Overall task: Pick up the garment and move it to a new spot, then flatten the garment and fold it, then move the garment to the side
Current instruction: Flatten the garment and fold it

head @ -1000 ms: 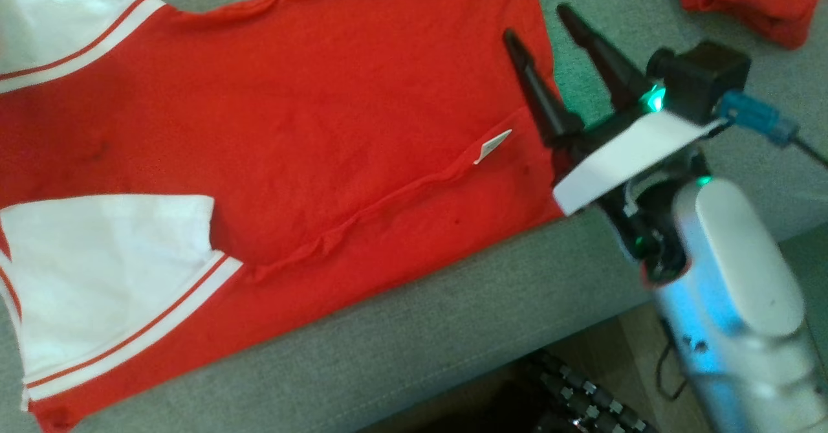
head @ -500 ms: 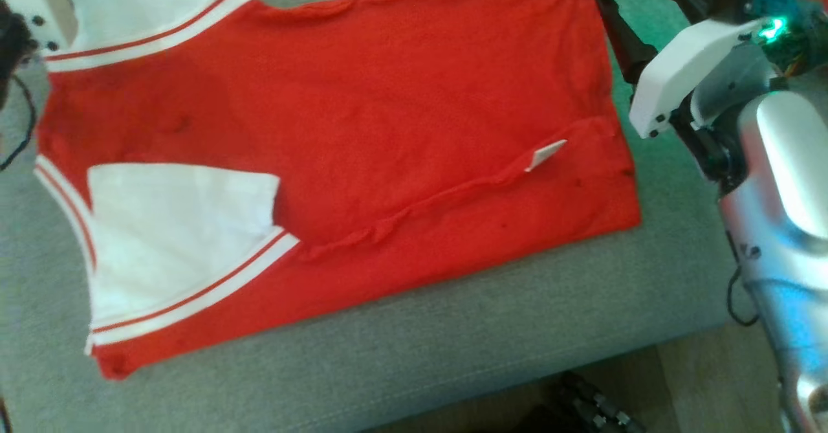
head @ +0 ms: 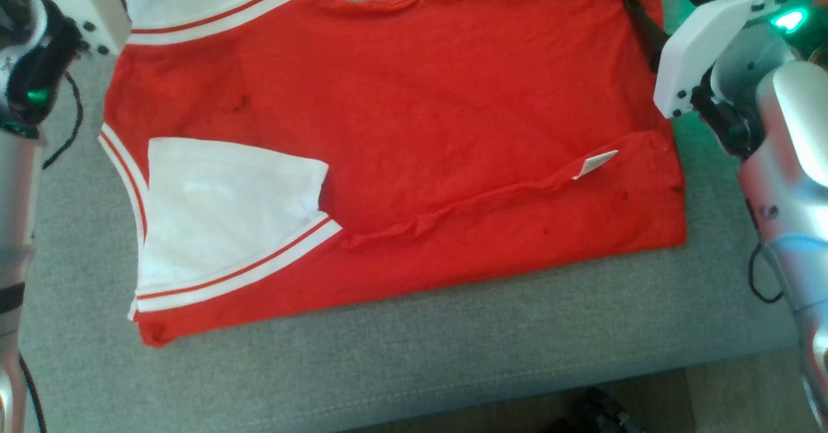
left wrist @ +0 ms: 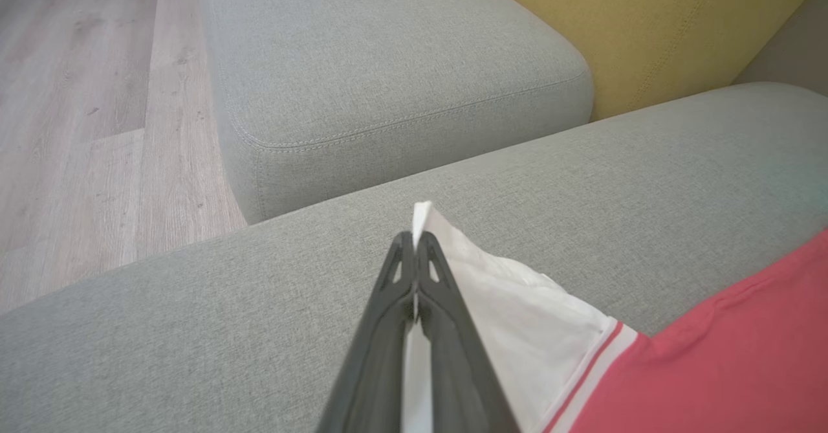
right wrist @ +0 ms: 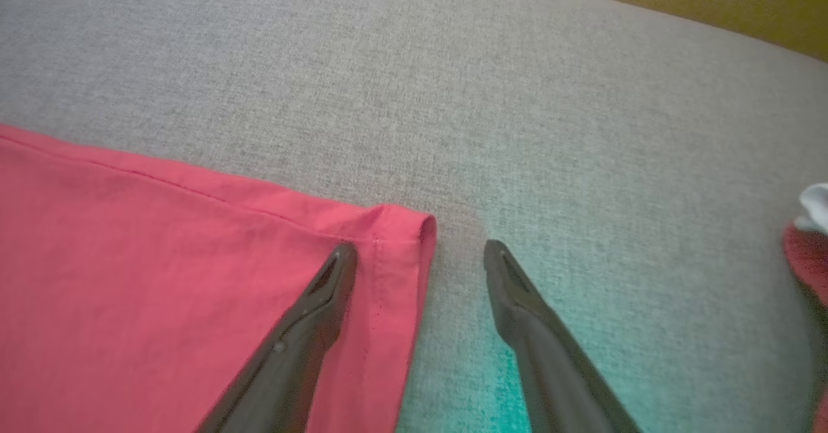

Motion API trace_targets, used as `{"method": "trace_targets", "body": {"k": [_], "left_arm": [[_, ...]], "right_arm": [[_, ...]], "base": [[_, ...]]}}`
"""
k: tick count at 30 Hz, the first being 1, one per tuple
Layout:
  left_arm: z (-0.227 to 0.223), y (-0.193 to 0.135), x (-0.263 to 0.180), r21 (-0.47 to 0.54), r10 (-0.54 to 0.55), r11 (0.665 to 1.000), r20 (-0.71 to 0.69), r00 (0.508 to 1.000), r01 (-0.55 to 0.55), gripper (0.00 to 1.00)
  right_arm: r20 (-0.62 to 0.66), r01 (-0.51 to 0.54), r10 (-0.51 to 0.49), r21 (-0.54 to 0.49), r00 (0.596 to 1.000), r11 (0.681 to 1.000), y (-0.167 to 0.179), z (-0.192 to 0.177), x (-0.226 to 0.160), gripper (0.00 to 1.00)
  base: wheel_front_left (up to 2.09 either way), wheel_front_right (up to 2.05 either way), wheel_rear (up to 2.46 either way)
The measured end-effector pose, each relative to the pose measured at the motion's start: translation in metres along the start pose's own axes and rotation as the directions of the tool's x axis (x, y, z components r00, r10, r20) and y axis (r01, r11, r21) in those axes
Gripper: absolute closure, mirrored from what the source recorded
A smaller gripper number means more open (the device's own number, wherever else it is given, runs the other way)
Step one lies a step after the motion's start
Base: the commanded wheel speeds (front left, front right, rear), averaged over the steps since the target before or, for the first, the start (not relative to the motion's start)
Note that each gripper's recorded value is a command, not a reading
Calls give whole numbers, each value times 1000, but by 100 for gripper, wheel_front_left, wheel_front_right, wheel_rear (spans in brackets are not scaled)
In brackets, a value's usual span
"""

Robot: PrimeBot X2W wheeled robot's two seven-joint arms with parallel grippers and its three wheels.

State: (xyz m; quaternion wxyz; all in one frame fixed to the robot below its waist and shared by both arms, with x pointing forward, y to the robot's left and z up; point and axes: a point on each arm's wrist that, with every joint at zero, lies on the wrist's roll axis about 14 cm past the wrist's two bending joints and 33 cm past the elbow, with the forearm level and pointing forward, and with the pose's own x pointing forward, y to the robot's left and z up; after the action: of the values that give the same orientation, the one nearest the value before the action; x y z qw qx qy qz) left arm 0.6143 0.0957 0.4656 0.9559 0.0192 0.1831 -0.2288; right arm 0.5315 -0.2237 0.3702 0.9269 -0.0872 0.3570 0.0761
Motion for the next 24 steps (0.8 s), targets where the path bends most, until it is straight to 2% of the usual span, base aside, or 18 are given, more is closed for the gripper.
{"method": "trace_targets", "body": {"k": [6,7,8,10,11,12,24], "left_arm": [[2,-3,-5,3,-9,1000,12,1000,9,100],[2,-3,-5,1,-11,1000,13,1000,11,100],[2,-4,-6,2,-13,1000,14,1000,13,100],[3,-5,-6,4,-16,1000,17,1000,16,100],[4,-6,-6,5,-18,1000,19,1000,18,100],[5,-7,-6,7,-21,1000,24,1000,20,100],[41,-14,-25,-18,-30,999,188,982,34,100]], "right_arm": [[-15,-23,23,5,1000,1000,6,6,9,0],[-19,-24,24,3,1000,1000,6,6,9,16],[-23,-25,26,4,999,1000,6,6,10,49],[-26,-28,29,7,999,1000,7,7,11,70],[-30,-30,31,6,999,1000,7,7,12,89],[-34,-33,33,6,999,999,8,7,12,100],[130,-31,29,8,991,1000,5,31,1,100]], "base": [[0,0,0],[0,0,0],[0,0,0],[0,0,0],[0,0,0],[0,0,0],[0,0,0]]}}
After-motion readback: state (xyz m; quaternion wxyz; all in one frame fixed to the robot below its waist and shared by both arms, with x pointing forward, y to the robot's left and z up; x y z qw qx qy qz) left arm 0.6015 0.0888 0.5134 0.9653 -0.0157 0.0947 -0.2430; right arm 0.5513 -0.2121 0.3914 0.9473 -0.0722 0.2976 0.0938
